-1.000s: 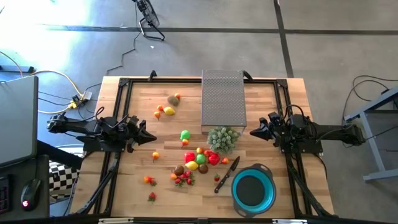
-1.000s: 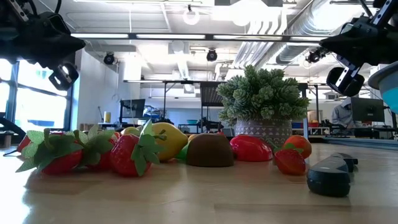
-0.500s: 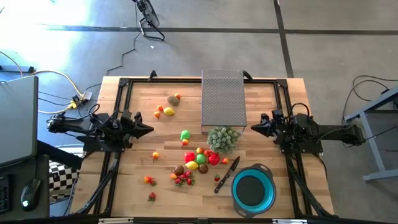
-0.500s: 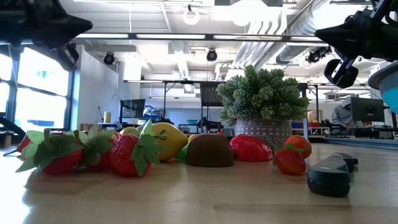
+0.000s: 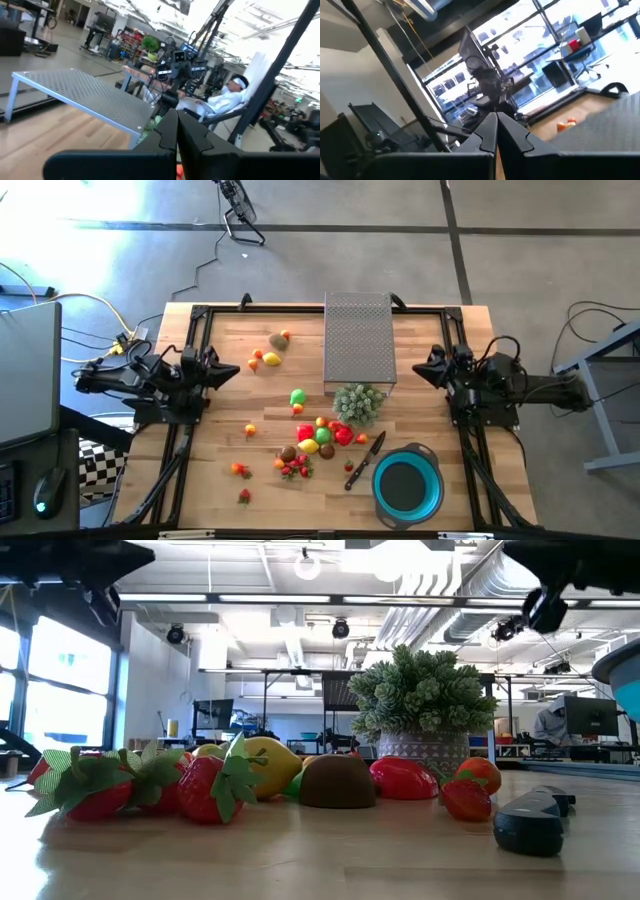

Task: Pick & Place Fruit
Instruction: Put the blue strainer bowl on the shelf

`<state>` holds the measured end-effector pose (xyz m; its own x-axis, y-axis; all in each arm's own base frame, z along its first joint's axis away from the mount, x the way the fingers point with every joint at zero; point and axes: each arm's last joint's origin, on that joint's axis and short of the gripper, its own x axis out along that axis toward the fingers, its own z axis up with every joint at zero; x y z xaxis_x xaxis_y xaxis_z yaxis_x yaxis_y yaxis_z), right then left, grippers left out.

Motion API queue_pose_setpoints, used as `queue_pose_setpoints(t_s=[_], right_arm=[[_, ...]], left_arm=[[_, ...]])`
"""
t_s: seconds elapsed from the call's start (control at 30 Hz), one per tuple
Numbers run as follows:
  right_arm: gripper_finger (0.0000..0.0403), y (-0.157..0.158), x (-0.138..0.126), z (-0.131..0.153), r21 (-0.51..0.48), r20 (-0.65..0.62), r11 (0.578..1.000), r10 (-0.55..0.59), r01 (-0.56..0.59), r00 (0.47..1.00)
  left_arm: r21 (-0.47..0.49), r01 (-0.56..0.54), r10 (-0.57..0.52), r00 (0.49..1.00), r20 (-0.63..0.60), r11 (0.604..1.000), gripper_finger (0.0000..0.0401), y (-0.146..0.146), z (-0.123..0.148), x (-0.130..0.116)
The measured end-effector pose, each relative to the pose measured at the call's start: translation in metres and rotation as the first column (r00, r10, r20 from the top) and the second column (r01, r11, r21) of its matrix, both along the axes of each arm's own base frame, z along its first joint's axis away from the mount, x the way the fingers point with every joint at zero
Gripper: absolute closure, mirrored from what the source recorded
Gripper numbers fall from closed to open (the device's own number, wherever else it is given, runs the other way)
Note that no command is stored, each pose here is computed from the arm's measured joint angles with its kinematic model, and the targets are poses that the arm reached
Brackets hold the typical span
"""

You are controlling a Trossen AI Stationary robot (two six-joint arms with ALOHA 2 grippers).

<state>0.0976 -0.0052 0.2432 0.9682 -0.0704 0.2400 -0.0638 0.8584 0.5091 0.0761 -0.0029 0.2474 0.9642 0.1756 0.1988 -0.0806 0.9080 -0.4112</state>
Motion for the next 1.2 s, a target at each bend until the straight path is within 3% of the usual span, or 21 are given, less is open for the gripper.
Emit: queue_pose_setpoints(t_s=[0.33,0.57,0.83,1.07,1.2], right_arm=[[0.0401,-0.001,0.022,0.053,-0.128,-0.129,0.992,-0.031,0.014,0.991],[0.0401,-0.002,0.04,0.09,-0.221,-0.181,0.975,-0.054,0.013,0.982],[0.0401,-0.002,0.061,0.124,-0.167,-0.24,0.985,-0.007,-0.034,0.971],[0.0401,-0.001,0.08,0.133,-0.119,-0.317,0.988,0.053,-0.095,0.947],[0.0401,0.003,0.088,0.134,-0.145,-0.34,0.981,0.074,-0.13,0.937]], left_arm=[[0.04,-0.015,0.019,0.994,-0.108,0.999,0.0401,-0.004,0.032,0.024],[0.106,-0.012,0.033,0.98,-0.195,0.994,0.0401,-0.007,0.073,0.046],[0.102,-0.001,0.032,0.95,-0.311,0.995,0.0401,-0.01,0.128,0.061],[0.125,0.006,0.05,0.899,-0.435,0.992,0.0401,-0.011,0.162,0.069],[0.206,-0.097,0.18,0.884,-0.431,0.974,0.0401,-0.009,0.17,0.079]])
